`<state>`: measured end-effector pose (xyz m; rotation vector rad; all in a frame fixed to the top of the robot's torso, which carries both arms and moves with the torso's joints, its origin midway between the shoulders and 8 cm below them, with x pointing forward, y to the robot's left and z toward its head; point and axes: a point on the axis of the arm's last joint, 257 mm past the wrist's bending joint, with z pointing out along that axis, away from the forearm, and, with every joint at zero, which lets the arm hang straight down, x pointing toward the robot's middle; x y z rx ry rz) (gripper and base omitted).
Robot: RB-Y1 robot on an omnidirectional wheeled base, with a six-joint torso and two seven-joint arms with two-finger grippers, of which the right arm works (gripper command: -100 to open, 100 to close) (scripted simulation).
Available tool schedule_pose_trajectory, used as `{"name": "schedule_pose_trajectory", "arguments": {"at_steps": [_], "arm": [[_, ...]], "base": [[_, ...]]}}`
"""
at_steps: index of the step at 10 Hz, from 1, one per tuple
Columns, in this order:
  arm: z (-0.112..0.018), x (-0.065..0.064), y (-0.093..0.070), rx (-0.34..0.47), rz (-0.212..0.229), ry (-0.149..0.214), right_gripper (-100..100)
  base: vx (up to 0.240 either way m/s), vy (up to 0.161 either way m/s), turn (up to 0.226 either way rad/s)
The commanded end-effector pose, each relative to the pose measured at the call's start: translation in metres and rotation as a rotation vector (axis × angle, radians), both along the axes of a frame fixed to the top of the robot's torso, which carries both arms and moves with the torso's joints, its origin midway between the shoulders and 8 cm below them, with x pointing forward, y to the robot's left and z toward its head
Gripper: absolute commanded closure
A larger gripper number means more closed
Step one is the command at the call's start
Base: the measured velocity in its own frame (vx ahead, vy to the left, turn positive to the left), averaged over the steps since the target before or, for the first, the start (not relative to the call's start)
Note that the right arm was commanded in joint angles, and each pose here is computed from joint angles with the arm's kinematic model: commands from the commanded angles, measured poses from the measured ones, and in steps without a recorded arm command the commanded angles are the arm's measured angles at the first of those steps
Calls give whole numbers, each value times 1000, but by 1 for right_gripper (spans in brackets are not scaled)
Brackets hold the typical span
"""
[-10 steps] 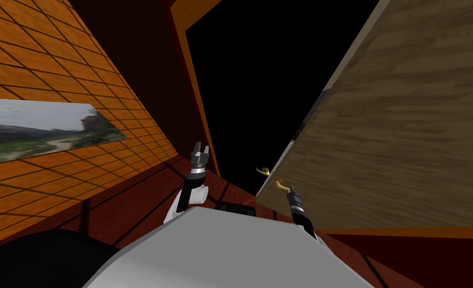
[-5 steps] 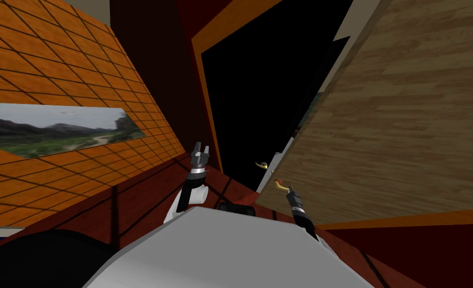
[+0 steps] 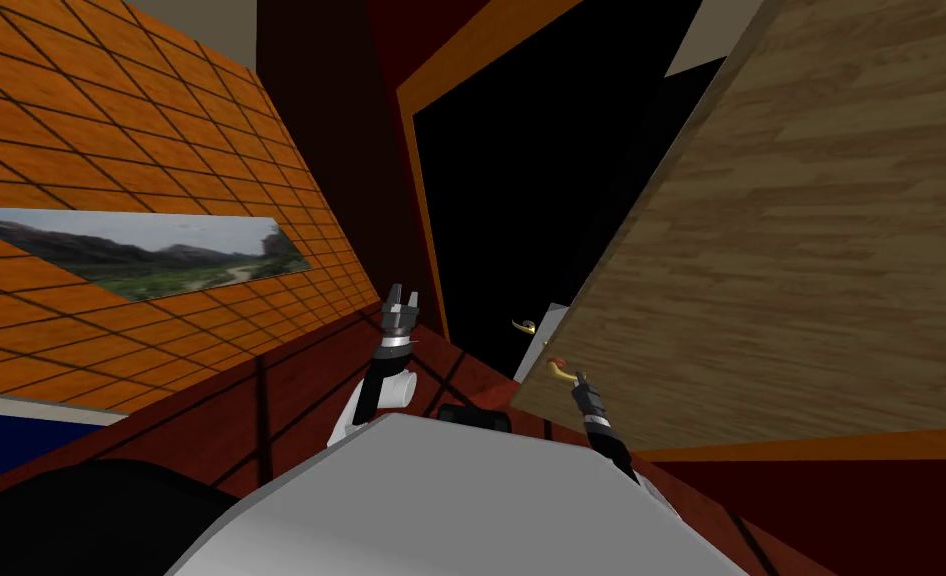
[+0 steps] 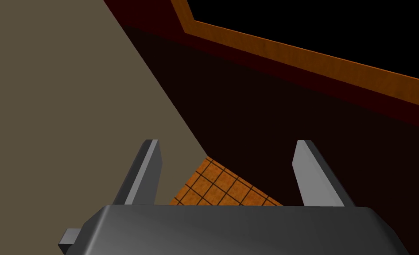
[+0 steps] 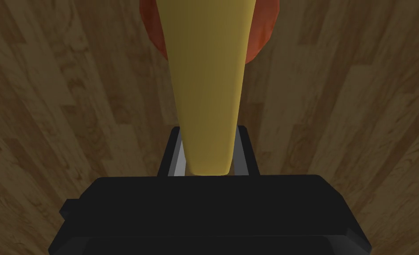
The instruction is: Pull the door open
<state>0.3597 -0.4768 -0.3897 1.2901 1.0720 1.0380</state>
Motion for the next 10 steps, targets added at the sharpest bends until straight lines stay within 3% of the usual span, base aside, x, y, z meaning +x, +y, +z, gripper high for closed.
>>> {"name": "schedule_pose_trajectory", "arguments": {"at_steps": [1, 8, 10], "arm": [[-2, -3, 8, 6, 24, -2, 100], [-2, -25, 30, 19, 139, -9, 100], [-2, -26, 31, 20, 144, -9, 100]], "base": [[-170, -30, 123], [-210, -37, 128], [-114, -30, 30]]}}
